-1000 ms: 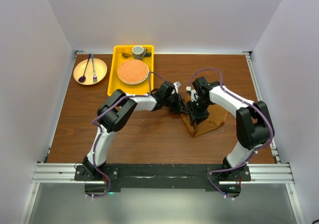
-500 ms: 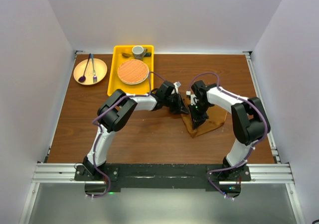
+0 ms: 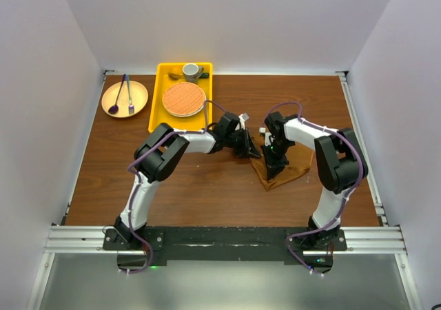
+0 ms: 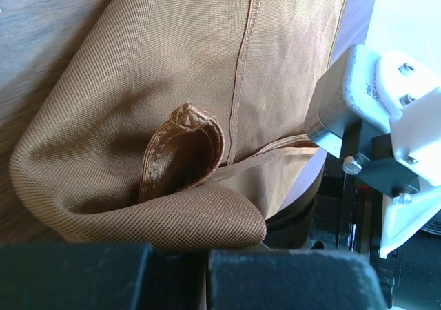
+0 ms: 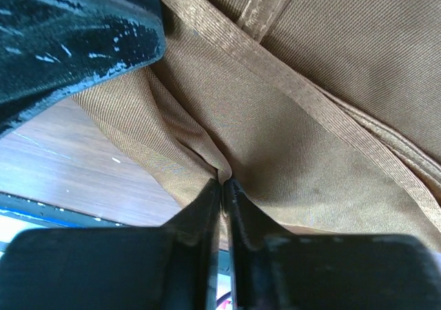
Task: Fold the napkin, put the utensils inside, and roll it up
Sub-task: Roll the napkin with the utensil
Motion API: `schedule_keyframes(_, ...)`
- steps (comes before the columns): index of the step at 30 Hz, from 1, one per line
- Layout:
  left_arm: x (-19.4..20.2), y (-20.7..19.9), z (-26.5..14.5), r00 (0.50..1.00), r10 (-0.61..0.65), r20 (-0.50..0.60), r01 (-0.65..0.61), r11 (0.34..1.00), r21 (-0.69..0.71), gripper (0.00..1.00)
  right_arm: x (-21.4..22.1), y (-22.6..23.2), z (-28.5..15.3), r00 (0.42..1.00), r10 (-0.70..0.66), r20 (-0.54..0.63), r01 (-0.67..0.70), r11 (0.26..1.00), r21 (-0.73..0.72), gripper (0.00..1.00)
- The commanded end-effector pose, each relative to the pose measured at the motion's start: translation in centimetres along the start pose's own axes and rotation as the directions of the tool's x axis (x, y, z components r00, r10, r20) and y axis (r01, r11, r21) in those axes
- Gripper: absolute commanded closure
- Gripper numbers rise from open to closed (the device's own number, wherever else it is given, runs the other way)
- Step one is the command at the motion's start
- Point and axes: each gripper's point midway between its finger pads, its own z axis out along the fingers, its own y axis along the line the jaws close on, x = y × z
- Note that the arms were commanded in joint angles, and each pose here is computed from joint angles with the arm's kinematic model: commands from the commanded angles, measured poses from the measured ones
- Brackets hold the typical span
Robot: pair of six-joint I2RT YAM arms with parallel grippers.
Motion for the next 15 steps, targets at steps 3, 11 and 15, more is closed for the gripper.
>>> schedule_keyframes(3,4.6,13.3,-0.6,0.989,-0.133,-0.072,0.096,0.920,-0.380,1.00,-1.7,-0.8,-4.3,0.995,-0.048,0.087,0.040,0.995,0.087,0.72)
schedule_keyframes(11,4.3,12.6,-0.4,0.988,-0.137,-0.075,0.101,0.927,-0.361,1.00,-5.3,3.2,-7.3,0.975,-0.034,0.221,0.051,0.996,-0.073,0.62)
schedule_keyframes(15,4.3,12.5,-0.4,0.987,-0.141,-0.080,0.104,0.927,-0.359,1.00,-6.7,4.6,-6.2,0.971,-0.006,0.237,0.042,0.988,-0.146,0.73)
